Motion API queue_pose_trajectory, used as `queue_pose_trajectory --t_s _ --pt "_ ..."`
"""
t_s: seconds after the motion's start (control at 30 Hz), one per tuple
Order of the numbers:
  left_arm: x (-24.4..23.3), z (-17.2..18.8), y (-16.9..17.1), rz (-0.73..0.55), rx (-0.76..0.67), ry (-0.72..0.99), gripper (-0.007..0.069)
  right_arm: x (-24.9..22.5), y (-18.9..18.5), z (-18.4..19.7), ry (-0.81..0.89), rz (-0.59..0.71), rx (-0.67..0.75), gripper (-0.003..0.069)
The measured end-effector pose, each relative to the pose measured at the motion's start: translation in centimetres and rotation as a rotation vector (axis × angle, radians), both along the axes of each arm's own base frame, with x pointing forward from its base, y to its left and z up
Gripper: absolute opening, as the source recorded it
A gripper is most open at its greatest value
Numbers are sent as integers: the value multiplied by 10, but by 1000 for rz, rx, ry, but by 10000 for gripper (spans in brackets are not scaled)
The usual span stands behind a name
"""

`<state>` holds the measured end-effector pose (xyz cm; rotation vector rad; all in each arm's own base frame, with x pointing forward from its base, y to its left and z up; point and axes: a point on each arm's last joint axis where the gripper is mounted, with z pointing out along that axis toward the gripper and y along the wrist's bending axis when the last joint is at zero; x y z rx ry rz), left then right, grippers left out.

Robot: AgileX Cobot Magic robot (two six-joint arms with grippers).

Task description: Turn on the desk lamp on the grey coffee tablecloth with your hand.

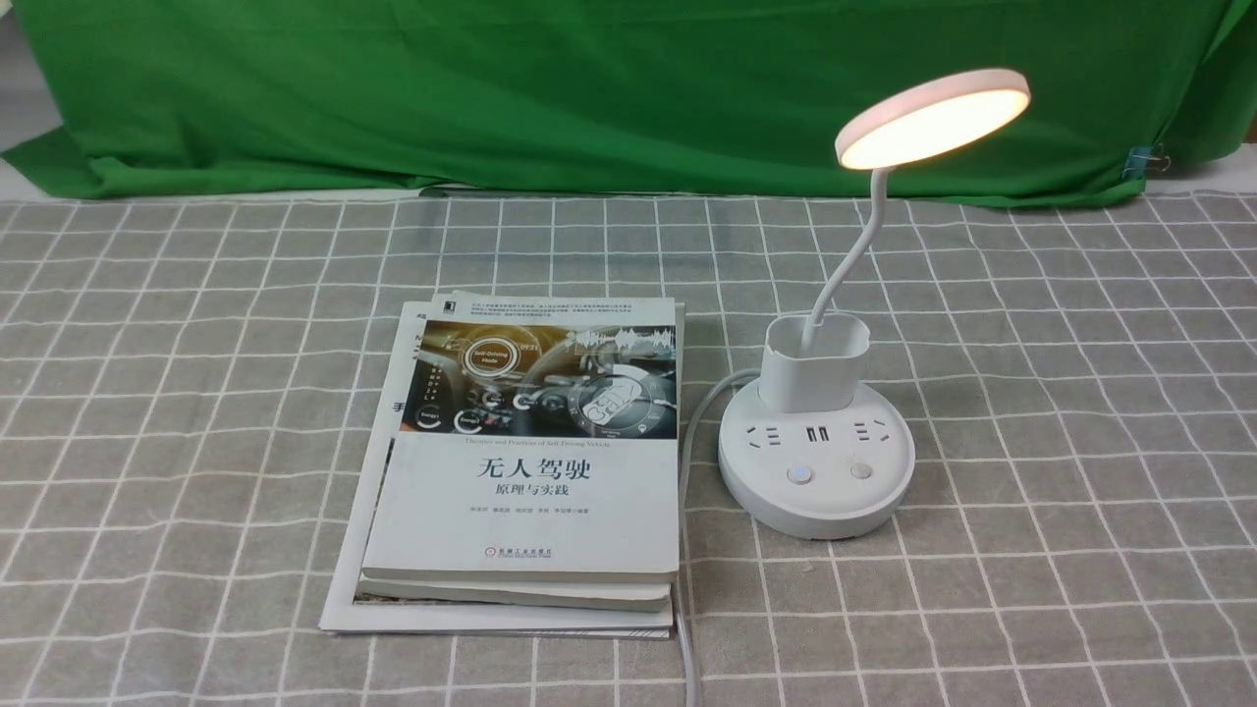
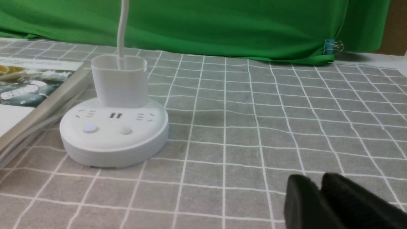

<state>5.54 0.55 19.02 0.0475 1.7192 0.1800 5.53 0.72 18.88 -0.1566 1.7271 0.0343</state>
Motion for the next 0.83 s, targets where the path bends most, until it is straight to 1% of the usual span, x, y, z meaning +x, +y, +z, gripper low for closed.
queue_pose_trajectory --t_s 0.83 --pt "0 0 0 0 -2 0 19 0 0 0 3 0 0 202"
